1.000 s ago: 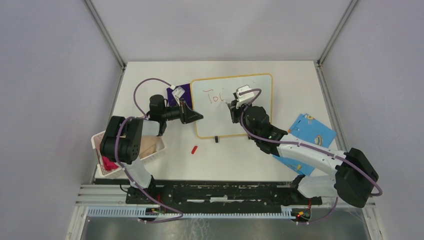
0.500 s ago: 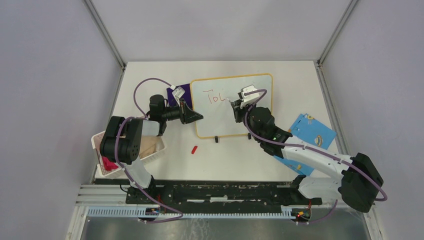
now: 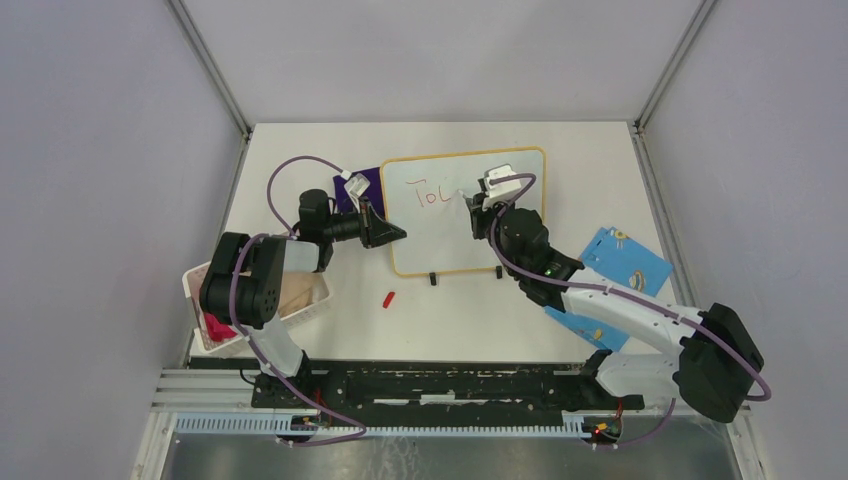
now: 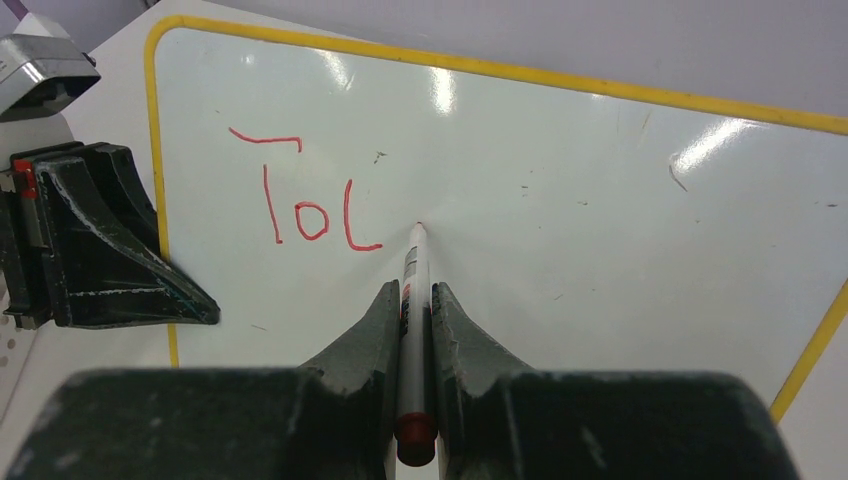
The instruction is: Write a sentence on the whiteboard
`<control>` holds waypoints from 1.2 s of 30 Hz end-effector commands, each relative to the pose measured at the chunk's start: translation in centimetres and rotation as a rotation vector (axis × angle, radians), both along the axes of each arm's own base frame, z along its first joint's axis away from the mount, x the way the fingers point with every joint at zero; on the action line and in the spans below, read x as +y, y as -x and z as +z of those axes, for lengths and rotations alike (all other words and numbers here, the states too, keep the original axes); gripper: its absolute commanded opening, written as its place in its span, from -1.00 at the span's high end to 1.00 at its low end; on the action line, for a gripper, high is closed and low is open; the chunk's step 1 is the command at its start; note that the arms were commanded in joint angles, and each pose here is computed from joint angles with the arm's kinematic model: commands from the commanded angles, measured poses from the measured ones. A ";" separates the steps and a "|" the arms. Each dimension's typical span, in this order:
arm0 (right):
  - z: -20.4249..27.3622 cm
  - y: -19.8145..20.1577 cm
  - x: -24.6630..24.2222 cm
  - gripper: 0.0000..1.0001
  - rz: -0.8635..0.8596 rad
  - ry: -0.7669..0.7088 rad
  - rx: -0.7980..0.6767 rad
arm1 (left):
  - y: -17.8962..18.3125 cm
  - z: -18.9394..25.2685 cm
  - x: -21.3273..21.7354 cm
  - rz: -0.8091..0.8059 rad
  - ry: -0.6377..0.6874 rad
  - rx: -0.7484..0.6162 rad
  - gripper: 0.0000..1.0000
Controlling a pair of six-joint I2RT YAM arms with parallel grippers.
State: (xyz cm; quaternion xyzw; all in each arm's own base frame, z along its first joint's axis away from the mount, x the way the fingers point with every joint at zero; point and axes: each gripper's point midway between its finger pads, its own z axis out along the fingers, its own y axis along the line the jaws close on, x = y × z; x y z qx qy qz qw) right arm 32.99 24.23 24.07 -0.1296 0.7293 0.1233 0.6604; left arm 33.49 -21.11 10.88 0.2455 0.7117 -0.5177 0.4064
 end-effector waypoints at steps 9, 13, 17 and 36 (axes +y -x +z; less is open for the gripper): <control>3.4 -1.0 1.5 1.00 0.032 -0.049 -0.063 | -1.2 -0.5 0.6 0.055 -0.055 -0.054 0.96; 2.6 -0.8 1.7 1.00 0.050 -0.043 -0.046 | -1.2 -0.5 0.6 0.054 -0.055 -0.055 0.96; 1.7 -0.5 1.9 1.00 0.065 -0.037 -0.027 | -1.2 -0.4 0.6 0.054 -0.054 -0.053 0.96; -0.8 0.1 -0.2 1.00 0.003 0.007 0.018 | -1.2 -0.3 0.6 0.055 -0.056 -0.057 0.96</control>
